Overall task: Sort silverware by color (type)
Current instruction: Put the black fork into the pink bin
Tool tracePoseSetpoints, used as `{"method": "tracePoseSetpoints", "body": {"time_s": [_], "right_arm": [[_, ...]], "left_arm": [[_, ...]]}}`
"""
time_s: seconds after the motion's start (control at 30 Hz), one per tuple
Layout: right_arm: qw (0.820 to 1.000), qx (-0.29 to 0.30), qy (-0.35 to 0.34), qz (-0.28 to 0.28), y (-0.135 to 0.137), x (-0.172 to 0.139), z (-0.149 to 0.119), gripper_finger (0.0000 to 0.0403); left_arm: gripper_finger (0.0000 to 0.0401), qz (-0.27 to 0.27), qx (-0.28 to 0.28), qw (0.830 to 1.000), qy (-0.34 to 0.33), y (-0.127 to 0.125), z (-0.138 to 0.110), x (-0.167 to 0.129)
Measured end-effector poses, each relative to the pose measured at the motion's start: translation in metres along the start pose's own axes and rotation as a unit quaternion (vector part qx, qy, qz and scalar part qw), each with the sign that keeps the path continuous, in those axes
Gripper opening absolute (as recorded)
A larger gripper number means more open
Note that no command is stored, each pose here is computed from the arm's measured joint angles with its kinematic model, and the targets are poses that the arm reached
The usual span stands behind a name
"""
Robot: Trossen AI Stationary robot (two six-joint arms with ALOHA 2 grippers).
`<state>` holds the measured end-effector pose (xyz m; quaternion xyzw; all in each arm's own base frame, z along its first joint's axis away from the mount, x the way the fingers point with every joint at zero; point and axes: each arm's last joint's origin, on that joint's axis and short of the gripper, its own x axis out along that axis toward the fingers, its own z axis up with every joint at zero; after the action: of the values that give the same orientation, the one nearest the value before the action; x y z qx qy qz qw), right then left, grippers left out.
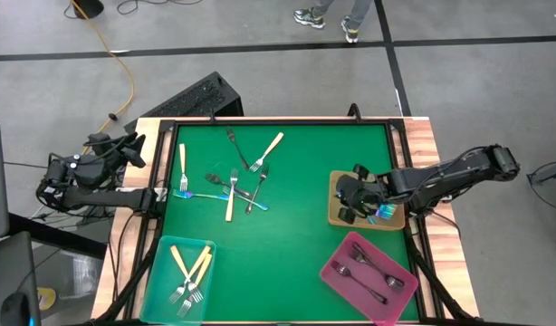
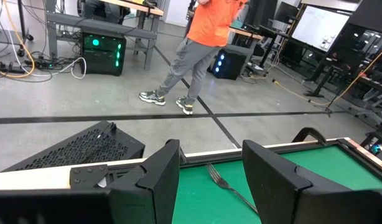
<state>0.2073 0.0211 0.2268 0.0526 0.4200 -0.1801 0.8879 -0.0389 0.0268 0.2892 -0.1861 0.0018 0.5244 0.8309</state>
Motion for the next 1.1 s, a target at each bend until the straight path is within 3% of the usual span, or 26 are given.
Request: {"method": "tracePoseSetpoints", "body": {"time_s": [0.33,0.63,0.83,0.97,1.1], "right_arm": [[0.984,0.007,-0.174,0.028,0.001,0.006,0.041,0.0111],[0.956,0.019,-0.292,0.02,0.009,0.054,0.073,0.0111],[0.959,0.025,-0.282,0.001,0.012,0.098,0.092,0.0111],[0.973,0.0,-0.231,-0.016,0.019,0.124,0.107,0.0111],[0.987,0.062,-0.142,-0.041,0.018,0.143,0.126,0.0111]], "left_arm": [[0.0158,-0.002,-0.004,1.0,0.002,0.0,0.0,0.0],[0.0158,-0.002,-0.004,1.0,0.002,0.0,0.0,0.0],[0.0158,-0.002,-0.004,1.0,0.002,0.0,0.0,0.0],[0.0158,-0.002,-0.004,1.0,0.002,0.0,0.0,0.0],[0.0158,-0.002,-0.004,1.0,0.002,0.0,0.0,0.0]]}}
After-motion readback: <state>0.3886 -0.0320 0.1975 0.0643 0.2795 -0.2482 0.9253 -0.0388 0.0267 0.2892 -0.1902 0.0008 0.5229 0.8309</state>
